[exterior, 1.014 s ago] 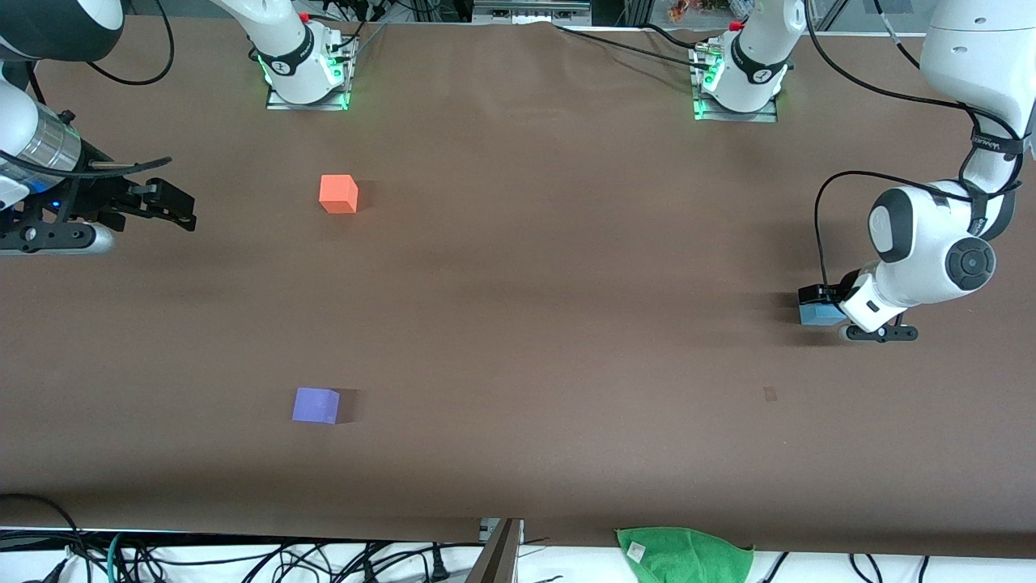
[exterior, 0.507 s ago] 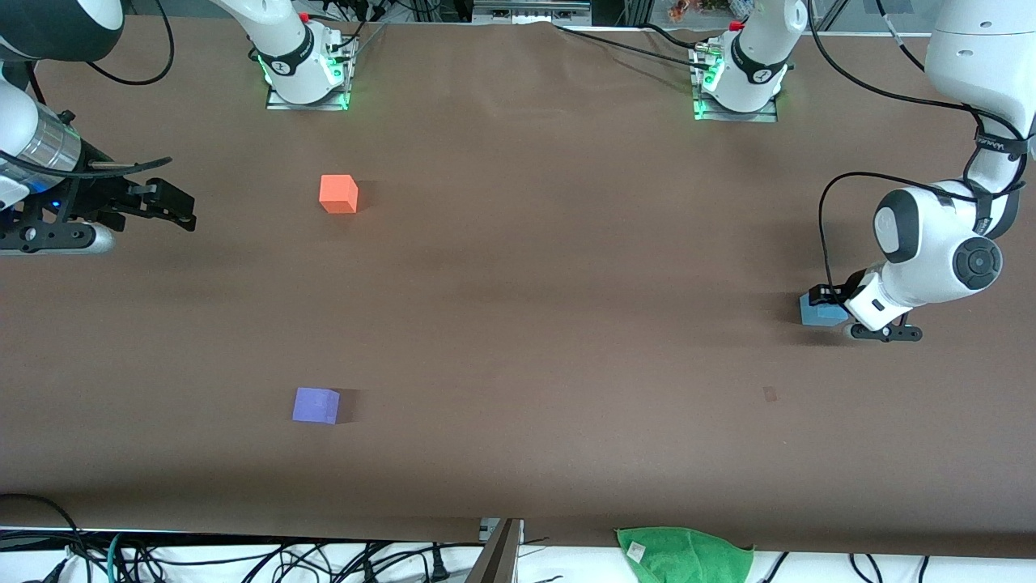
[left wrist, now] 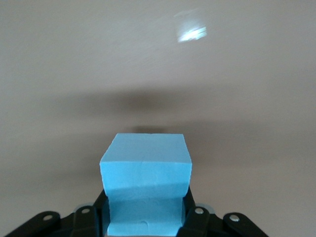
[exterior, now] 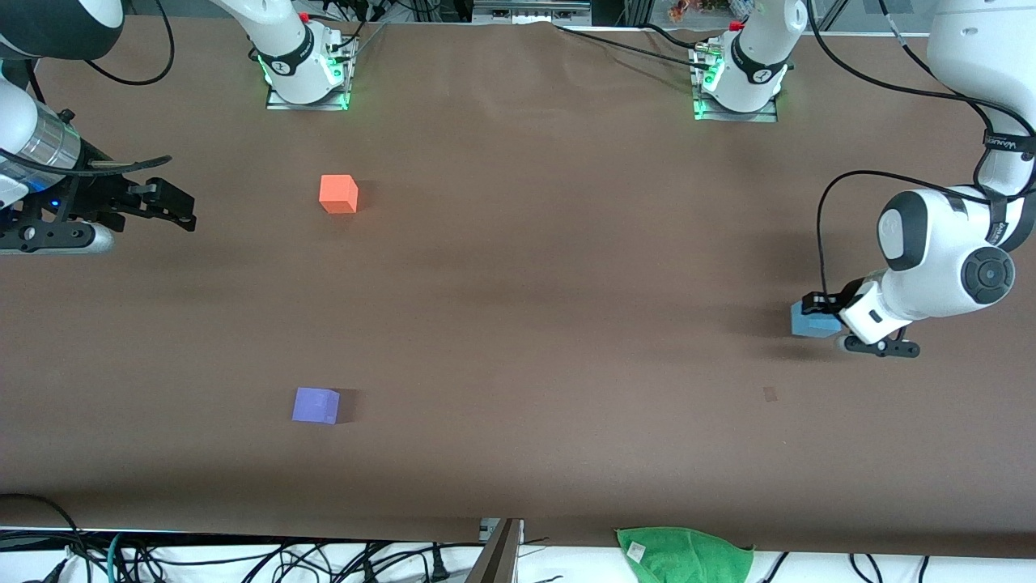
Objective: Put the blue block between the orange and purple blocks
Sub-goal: 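Carry the light-blue block with the left gripper toward the table middle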
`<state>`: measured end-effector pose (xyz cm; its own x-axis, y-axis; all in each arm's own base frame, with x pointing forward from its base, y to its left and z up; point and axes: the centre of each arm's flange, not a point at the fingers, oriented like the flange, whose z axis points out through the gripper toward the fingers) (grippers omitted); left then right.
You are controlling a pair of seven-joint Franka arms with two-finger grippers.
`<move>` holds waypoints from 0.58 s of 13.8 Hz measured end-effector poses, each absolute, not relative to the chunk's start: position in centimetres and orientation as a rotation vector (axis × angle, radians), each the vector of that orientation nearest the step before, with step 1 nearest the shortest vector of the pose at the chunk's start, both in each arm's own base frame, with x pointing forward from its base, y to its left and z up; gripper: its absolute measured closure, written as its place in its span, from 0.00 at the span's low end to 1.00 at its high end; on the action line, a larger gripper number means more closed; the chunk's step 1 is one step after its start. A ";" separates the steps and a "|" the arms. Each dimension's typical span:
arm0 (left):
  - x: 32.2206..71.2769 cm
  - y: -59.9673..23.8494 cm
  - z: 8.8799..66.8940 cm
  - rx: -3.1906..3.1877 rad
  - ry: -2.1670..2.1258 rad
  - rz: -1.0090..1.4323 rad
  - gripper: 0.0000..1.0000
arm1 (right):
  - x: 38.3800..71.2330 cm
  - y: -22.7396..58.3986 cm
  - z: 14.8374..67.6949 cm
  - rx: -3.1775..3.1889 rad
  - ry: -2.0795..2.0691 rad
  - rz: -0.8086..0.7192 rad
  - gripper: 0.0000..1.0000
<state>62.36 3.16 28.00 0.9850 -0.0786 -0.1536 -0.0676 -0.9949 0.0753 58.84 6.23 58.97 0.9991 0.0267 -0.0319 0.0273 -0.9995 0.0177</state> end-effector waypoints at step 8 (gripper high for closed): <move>61.1 -27.9 34.6 3.017 0.097 -0.165 0.43 | 58.8 6.1 58.9 3.122 0.039 -0.055 0.00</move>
<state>61.09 -27.86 34.56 0.9920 0.0574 -0.1125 0.0703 -0.9910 0.1140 58.83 6.10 58.89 0.9991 0.0244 -0.0354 0.0250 -0.9995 0.0181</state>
